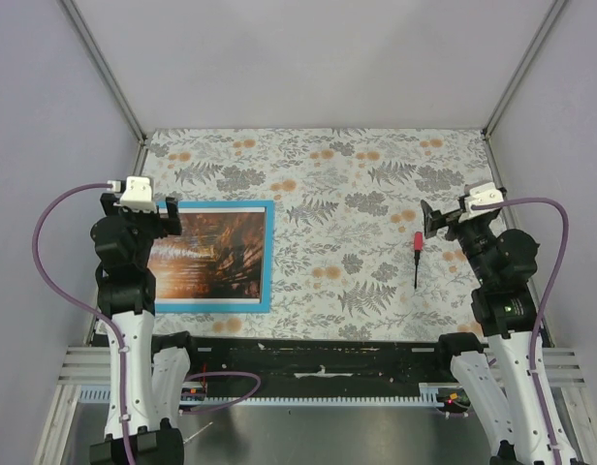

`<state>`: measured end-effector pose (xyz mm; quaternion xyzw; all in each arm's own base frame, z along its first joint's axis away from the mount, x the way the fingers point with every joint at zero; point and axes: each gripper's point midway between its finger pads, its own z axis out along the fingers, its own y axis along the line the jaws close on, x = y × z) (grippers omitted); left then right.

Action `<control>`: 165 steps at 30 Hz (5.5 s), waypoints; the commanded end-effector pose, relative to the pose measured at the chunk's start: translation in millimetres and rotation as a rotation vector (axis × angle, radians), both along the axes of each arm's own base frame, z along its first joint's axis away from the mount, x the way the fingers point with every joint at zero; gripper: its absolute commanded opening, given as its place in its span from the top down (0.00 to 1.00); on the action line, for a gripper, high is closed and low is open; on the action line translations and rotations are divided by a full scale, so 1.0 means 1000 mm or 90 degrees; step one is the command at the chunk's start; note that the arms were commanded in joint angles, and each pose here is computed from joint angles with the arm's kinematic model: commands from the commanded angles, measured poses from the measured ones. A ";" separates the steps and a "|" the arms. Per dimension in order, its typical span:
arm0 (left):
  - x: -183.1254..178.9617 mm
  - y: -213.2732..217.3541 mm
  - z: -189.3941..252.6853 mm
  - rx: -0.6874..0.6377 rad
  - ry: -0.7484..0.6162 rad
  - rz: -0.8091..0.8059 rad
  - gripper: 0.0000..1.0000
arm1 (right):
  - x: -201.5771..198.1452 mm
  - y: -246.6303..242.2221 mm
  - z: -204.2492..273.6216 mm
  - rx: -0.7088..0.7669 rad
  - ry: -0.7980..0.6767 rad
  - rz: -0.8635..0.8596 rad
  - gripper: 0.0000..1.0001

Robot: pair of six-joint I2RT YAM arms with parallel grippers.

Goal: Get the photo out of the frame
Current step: Move the photo frame to the center of the board.

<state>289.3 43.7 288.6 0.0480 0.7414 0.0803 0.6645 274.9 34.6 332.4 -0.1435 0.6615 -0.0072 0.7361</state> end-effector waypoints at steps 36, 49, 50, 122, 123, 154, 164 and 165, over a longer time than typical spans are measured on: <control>-0.001 0.143 -0.142 -0.158 0.353 0.219 0.00 | -0.010 0.069 -0.054 -0.072 0.122 0.272 0.02; -0.006 0.175 -0.201 -0.231 0.406 0.250 0.00 | -0.007 0.067 -0.058 -0.080 0.126 0.267 0.02; -0.007 0.174 -0.205 -0.236 0.409 0.247 0.00 | -0.007 0.068 -0.058 -0.080 0.126 0.268 0.02; 0.036 0.061 -0.238 -0.136 0.556 0.081 0.00 | -0.008 0.066 -0.057 -0.075 0.125 0.264 0.02; 0.039 0.056 -0.238 -0.134 0.556 0.074 0.00 | -0.008 0.065 -0.057 -0.076 0.125 0.263 0.02; 0.097 -0.011 -0.168 -0.059 0.499 -0.009 0.00 | -0.001 0.060 -0.067 -0.084 0.142 0.252 0.02; 0.069 0.044 -0.215 -0.113 0.575 0.032 0.00 | -0.003 0.061 -0.066 -0.088 0.139 0.256 0.02; 0.066 0.046 -0.219 -0.120 0.580 0.031 0.00 | -0.003 0.062 -0.067 -0.088 0.140 0.258 0.02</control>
